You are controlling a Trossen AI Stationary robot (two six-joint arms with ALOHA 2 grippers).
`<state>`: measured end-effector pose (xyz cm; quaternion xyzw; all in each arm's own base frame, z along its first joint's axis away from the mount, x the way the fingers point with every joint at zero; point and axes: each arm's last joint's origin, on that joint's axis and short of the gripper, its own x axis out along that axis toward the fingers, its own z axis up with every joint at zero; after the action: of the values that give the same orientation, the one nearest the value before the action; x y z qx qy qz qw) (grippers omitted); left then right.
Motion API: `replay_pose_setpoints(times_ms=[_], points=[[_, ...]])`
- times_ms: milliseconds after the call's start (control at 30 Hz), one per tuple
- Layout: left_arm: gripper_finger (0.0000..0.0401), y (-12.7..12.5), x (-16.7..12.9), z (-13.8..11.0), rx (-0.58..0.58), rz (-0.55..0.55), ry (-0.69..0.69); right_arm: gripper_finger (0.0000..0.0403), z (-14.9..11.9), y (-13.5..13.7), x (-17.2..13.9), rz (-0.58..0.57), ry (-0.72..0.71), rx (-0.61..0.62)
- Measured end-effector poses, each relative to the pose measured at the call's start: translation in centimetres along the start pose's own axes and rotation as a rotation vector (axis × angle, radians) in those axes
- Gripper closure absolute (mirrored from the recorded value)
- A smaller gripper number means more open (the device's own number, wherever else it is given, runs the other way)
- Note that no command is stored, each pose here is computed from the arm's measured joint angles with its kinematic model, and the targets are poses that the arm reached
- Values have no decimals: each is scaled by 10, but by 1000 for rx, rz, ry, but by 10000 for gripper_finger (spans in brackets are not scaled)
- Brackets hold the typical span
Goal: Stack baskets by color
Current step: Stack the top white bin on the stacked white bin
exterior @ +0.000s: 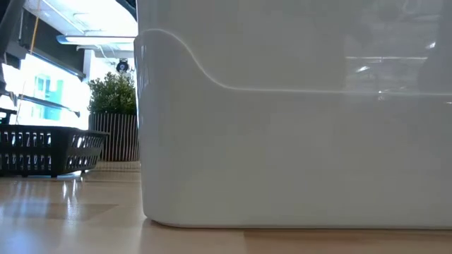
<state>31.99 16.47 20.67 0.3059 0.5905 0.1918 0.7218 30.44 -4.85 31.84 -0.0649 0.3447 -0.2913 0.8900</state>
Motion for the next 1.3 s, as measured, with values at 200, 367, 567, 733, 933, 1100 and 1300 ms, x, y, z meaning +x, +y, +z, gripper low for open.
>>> replay_pose_setpoints(times_ms=[200,367,567,733,933,1100,1300], points=[[401,-20,-30,7,78,74,115,207,10,-2,-1,-85,-88,-159],[401,-40,-46,12,114,122,175,197,20,-2,-2,-103,-172,-309],[401,-59,-61,19,163,159,184,196,23,-1,-3,-60,-208,-370],[401,-68,-70,25,219,192,177,196,22,2,1,-20,-204,-347],[401,-74,-75,26,272,199,178,196,21,4,0,14,-202,-270],[401,-77,-79,28,332,230,189,196,15,8,7,19,-140,-234],[401,-78,-91,36,418,280,186,200,10,11,15,-12,-90,-197]])
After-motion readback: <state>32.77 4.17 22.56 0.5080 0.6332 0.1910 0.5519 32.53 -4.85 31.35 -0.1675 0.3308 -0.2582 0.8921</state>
